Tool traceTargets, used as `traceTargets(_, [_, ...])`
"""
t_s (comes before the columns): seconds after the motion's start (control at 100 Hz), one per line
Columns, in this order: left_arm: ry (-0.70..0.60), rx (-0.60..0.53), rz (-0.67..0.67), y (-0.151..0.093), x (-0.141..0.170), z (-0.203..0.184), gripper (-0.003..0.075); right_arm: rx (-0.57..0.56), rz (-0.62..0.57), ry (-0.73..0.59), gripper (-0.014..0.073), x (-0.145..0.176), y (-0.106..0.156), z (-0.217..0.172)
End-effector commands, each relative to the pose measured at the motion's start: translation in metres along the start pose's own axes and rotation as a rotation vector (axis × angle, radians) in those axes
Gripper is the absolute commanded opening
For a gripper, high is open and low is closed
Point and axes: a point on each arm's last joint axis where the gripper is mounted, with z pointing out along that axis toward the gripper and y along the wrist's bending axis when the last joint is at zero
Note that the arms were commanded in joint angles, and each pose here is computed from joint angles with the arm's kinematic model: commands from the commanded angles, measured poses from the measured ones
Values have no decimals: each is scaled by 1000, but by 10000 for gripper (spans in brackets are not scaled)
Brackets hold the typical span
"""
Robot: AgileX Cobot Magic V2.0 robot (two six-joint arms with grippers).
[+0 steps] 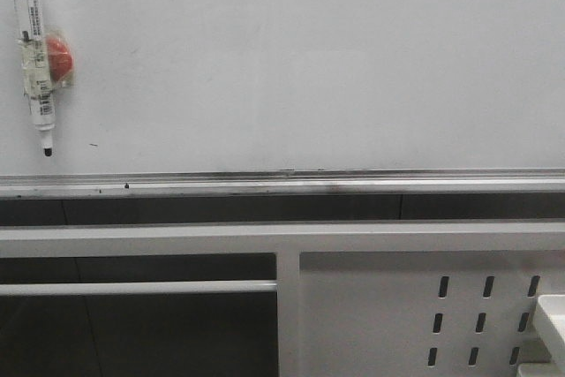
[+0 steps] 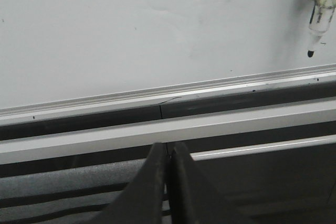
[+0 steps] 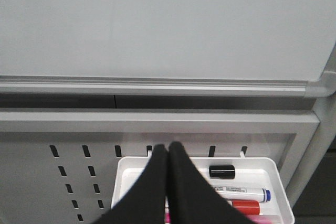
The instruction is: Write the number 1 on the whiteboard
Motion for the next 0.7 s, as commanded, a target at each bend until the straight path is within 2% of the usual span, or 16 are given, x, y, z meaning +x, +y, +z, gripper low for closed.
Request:
traceTargets(0.0, [-56,-6,-10,0,4,2,-11,14,-6,-24,-69,2,-1,0])
traceTargets(0.44, [-76,-8,-10,0,2,2,-11,14,-6,-24,-69,2,-1,0])
traceTargets(0.57, [-188,-22,-10,1,-8,0,-11,16,-6,-41,-69,0,-1,0])
traceTargets(0.69, [-326,-39,-10,3,-20,-3,-11,41,-7,-220,-69,-16,-3,-2])
